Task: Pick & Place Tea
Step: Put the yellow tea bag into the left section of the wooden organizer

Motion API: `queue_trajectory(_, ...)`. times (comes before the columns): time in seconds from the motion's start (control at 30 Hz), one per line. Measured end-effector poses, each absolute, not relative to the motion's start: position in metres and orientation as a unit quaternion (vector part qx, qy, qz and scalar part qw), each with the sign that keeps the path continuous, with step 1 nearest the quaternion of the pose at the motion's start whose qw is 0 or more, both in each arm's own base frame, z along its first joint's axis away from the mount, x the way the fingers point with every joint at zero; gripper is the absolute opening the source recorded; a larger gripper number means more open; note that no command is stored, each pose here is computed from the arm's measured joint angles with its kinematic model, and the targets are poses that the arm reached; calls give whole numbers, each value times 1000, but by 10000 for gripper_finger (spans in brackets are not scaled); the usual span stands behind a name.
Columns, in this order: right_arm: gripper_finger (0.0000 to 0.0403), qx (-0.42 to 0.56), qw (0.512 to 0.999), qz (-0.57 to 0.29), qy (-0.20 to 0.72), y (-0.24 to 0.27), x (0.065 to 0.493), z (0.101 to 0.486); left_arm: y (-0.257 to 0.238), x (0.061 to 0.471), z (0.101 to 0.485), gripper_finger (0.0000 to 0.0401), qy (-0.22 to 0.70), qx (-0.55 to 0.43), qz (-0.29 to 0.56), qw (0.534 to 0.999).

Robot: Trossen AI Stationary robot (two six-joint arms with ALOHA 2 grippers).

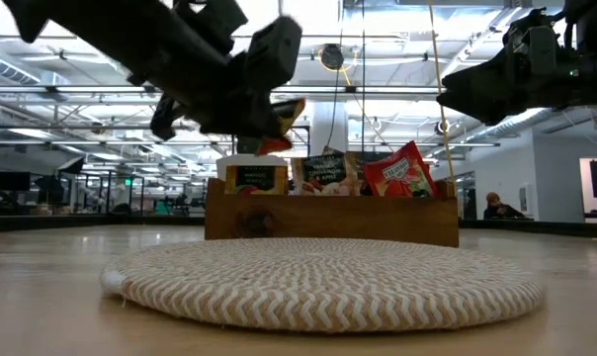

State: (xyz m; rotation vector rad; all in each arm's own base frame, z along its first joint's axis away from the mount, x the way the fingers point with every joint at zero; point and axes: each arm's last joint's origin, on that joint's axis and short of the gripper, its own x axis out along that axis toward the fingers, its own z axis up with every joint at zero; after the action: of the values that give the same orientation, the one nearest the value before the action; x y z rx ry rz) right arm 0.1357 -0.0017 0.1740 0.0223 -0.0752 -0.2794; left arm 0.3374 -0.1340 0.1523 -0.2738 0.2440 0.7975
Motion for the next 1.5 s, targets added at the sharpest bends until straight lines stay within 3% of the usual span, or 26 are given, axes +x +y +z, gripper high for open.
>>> queue_trajectory(1.07,278,11,989,-139,-39,-2,136,174,-114,341,118,13,180,-117,415,884)
queue_trajectory(1.5,278,11,990,-139,-37,-2,136,174,-116,343,120,159,190,-108,396,892)
